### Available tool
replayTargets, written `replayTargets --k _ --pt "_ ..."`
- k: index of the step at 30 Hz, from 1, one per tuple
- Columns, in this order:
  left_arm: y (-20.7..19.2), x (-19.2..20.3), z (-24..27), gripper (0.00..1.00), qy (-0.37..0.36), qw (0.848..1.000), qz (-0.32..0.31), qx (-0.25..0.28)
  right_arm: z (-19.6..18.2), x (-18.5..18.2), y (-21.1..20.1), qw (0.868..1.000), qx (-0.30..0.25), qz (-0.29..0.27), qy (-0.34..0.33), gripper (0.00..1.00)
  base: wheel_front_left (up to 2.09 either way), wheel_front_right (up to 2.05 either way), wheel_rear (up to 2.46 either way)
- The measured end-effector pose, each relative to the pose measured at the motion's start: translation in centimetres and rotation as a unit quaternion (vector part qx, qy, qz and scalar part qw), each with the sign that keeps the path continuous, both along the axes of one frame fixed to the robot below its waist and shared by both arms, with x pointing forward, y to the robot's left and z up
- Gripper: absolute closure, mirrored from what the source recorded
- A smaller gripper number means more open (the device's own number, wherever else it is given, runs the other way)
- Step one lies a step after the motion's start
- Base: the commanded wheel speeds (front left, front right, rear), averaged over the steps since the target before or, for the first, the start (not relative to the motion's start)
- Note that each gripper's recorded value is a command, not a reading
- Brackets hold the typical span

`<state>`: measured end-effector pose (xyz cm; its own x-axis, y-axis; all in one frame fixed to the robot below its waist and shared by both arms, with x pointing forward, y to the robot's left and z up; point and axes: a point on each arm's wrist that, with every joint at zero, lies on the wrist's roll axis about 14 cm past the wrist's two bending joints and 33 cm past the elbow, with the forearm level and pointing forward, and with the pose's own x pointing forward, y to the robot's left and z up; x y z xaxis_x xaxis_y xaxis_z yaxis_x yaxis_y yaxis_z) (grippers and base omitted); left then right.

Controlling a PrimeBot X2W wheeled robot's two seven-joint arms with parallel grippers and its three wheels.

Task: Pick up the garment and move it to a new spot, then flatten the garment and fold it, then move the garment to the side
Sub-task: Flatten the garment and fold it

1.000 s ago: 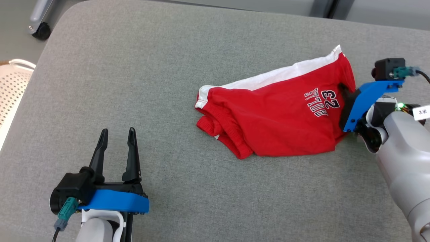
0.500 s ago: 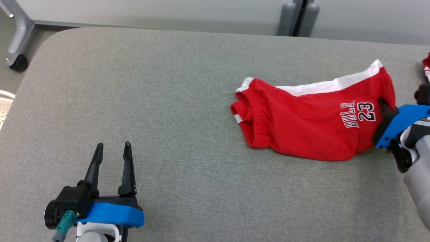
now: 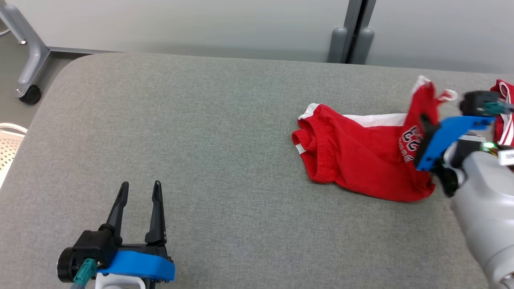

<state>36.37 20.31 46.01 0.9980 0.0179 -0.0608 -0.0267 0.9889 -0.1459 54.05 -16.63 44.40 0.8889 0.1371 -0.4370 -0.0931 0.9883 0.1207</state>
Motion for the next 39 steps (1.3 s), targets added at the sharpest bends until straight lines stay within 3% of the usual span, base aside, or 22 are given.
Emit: replayTargets --k 10,19,20,21,22,25,28,32,36,39 --pt "0.6 -1.2 0.0 0.0 0.002 1.0 0.011 0.0 1.0 -0.5 11.2 0.993 0.014 0.117 0.013 1.0 0.0 0.0 0.0" --pt "1.2 -1.8 -0.3 0.0 0.009 1.0 0.023 -0.001 -0.5 -1.7 14.8 0.986 0.02 0.156 0.049 1.0 0.0 0.0 0.0" --pt "1.2 -1.8 -0.4 0.0 0.009 1.0 0.023 -0.001 -0.7 -1.8 15.0 0.986 0.018 0.159 0.053 0.87 0.0 0.0 0.0" --pt "1.3 -1.8 -0.4 0.0 0.01 1.0 0.024 -0.002 -1.0 -1.9 15.1 0.985 0.016 0.161 0.06 0.6 0.0 0.0 0.0" --pt "1.3 -1.8 -0.5 0.0 0.011 1.0 0.024 -0.002 -1.2 -2.0 15.2 0.984 0.015 0.163 0.064 0.0 0.0 0.0 0.0" --pt "1.2 -1.8 -0.5 0.0 0.012 1.0 0.023 -0.002 -1.1 -2.3 16.5 0.981 0.036 0.176 0.066 0.0 0.0 0.0 0.0" --pt "1.2 -1.6 -0.4 0.0 0.011 1.0 0.023 -0.002 -0.1 -3.7 19.6 0.97 0.108 0.203 0.077 0.0 0.0 0.0 0.0" --pt "1.3 -1.3 -0.4 0.0 0.008 1.0 0.024 -0.003 3.4 -4.0 22.0 0.96 0.141 0.24 0.027 0.0 0.0 0.0 0.0" --pt "1.0 -0.9 0.0 0.0 0.001 1.0 0.017 -0.002 7.0 -3.4 21.6 0.957 0.153 0.244 -0.04 0.0 0.0 0.0 0.0" --pt "0.7 -0.8 0.2 0.0 -0.002 1.0 0.012 -0.003 8.4 -2.7 18.9 0.961 0.134 0.227 -0.08 0.0 0.0 0.0 0.0"
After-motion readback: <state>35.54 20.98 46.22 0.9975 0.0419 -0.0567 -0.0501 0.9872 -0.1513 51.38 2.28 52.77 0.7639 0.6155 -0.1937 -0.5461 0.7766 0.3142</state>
